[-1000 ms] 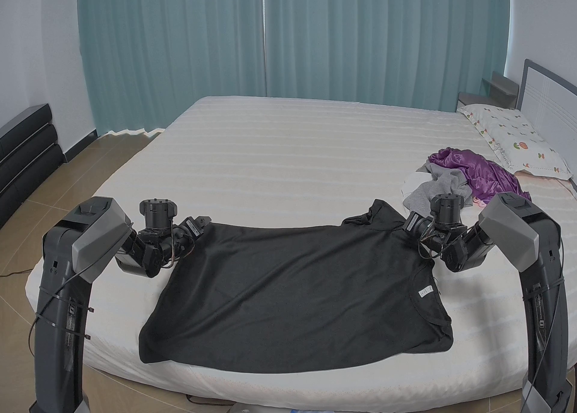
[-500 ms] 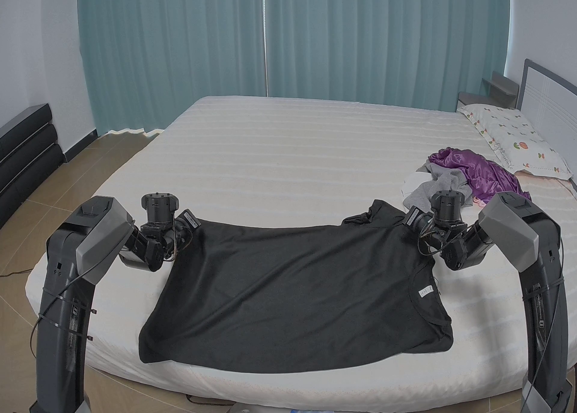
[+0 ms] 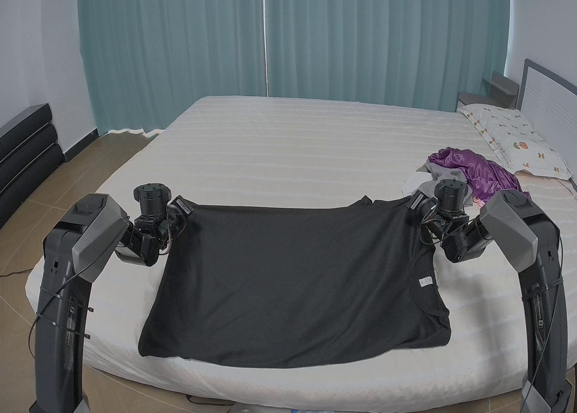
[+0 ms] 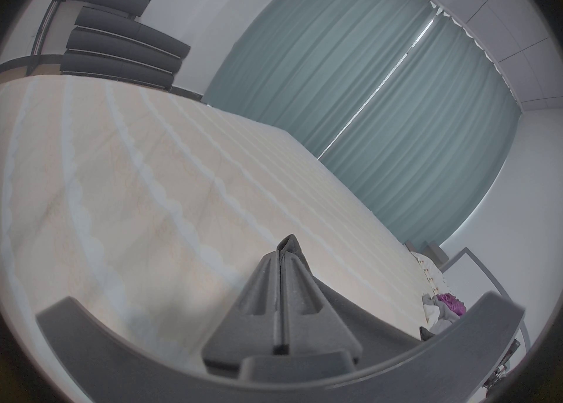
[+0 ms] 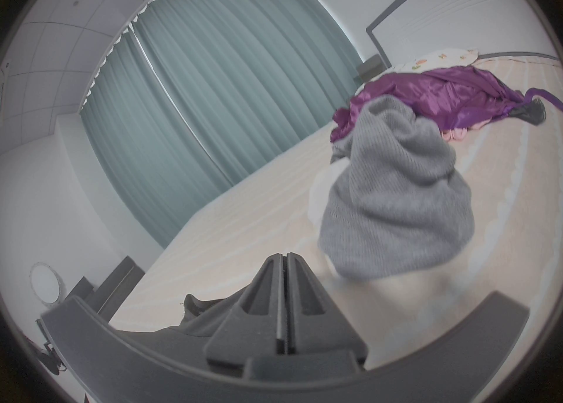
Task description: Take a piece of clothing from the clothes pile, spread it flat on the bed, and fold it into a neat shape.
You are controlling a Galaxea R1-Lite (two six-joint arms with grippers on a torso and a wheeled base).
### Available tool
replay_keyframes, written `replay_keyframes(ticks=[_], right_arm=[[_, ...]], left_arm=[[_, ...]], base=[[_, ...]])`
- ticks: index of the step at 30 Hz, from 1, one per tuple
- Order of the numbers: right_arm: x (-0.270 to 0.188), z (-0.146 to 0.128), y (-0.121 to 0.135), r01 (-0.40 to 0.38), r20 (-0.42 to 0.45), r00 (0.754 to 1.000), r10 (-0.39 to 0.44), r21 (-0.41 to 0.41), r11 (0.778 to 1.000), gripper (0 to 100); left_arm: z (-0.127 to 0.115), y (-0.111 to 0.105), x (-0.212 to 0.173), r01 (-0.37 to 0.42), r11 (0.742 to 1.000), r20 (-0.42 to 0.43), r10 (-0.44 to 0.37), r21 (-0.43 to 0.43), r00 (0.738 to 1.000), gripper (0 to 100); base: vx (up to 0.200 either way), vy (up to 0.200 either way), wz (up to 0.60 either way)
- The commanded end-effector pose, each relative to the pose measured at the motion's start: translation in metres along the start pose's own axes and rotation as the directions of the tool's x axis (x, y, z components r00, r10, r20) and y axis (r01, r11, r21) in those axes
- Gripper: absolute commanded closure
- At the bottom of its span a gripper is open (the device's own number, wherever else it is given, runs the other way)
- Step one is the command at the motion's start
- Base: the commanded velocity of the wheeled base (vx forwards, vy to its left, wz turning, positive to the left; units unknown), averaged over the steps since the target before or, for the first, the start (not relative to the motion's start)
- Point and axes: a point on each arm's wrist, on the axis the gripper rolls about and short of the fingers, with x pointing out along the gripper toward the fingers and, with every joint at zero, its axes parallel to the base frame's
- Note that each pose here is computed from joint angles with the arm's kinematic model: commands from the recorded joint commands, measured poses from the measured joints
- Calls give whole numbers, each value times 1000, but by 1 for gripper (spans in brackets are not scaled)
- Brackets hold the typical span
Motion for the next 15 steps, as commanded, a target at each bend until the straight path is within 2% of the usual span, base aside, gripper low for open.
replay_keyframes(ticks=[1, 4, 11, 15], right_arm=[[11, 0, -1, 4, 69, 998, -5, 5, 1000, 100], [16, -2, -3, 4, 99, 995, -5, 8, 1000, 100], [27, -18, -10, -2, 106, 994, 2, 2, 1000, 100], [30, -27, -13, 2, 93, 996, -1, -5, 1000, 100]], left_arm=[[10, -2, 1, 6, 1000, 53, -6, -4, 999, 100], [14, -3, 3, 10, 1000, 74, -9, -8, 997, 100], [17, -3, 8, 21, 1000, 95, -20, -8, 995, 100], [7, 4, 13, 8, 1000, 86, -7, -7, 996, 100]], base=[[0, 0, 0], [0, 0, 0], [0, 0, 0], [0, 0, 0]])
